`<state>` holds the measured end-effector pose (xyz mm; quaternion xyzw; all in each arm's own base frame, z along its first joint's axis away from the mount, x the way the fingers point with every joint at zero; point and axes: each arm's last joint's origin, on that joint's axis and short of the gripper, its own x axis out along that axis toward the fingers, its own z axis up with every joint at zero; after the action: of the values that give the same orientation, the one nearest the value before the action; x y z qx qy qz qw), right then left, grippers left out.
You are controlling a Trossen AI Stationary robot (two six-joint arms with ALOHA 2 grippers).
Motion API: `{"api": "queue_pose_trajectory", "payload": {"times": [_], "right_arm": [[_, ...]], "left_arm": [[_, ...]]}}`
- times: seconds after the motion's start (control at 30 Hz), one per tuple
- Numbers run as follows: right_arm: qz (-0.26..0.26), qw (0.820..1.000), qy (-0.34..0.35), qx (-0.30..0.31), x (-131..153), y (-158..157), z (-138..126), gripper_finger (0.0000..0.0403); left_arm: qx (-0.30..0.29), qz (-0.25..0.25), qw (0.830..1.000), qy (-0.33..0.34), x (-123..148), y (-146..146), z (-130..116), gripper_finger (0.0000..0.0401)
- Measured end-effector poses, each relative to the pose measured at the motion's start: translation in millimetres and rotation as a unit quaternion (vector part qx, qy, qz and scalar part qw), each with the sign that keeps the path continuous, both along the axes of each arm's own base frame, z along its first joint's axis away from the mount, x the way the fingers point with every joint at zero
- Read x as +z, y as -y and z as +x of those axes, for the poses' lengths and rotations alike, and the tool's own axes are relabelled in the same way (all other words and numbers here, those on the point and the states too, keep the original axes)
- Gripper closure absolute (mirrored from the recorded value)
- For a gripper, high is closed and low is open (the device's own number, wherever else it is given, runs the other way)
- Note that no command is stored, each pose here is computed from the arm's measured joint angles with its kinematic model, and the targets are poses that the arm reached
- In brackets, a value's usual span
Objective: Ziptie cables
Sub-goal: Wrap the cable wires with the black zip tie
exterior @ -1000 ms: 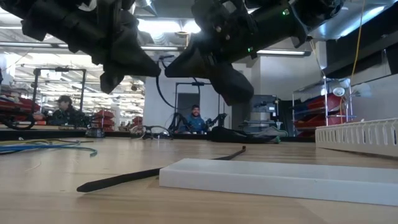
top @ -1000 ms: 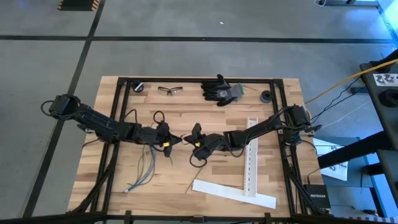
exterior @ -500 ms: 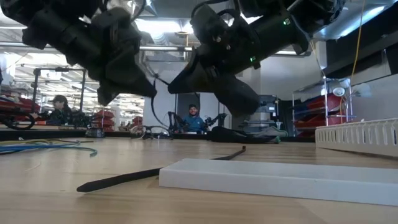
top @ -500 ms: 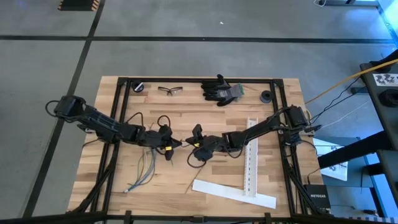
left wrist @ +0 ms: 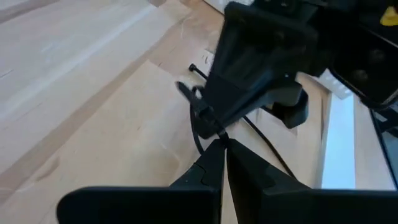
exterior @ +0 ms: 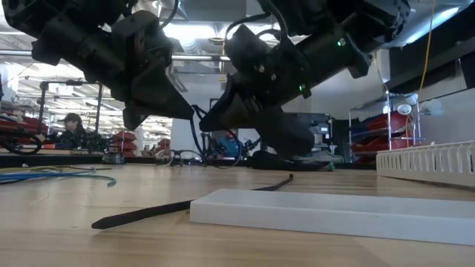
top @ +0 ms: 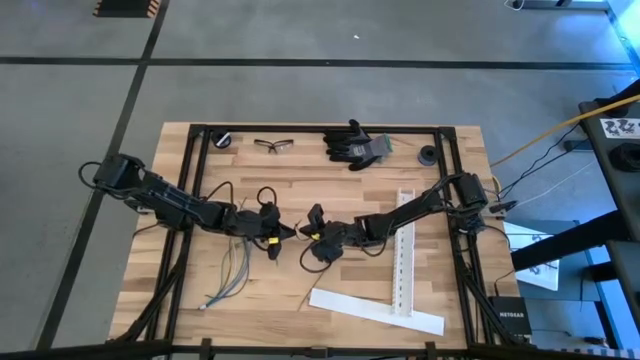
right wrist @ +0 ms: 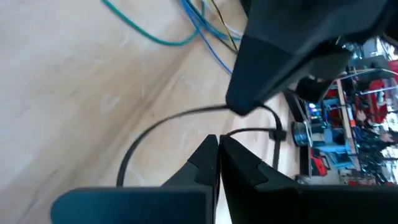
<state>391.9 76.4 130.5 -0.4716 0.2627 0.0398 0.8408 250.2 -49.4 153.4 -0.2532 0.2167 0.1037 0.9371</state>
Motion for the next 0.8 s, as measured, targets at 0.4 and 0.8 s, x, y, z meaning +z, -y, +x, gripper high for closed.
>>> {"api": "queue_pose_trajectory", "payload": {"times": [0.4,0.8], "right_arm": [[0.044,0.996,0.043,-0.069,4.1,3.0,2.1,0.04],[0.16,0.97,0.102,-0.153,22.8,3.2,7.4,0.0282]], "left_arm": [[-0.005,0.017,1.0,-0.015,-2.2,0.1,-1.5,0.0401],[-0.009,0.024,1.0,-0.015,-2.1,0.1,-1.4,0.0401]]}}
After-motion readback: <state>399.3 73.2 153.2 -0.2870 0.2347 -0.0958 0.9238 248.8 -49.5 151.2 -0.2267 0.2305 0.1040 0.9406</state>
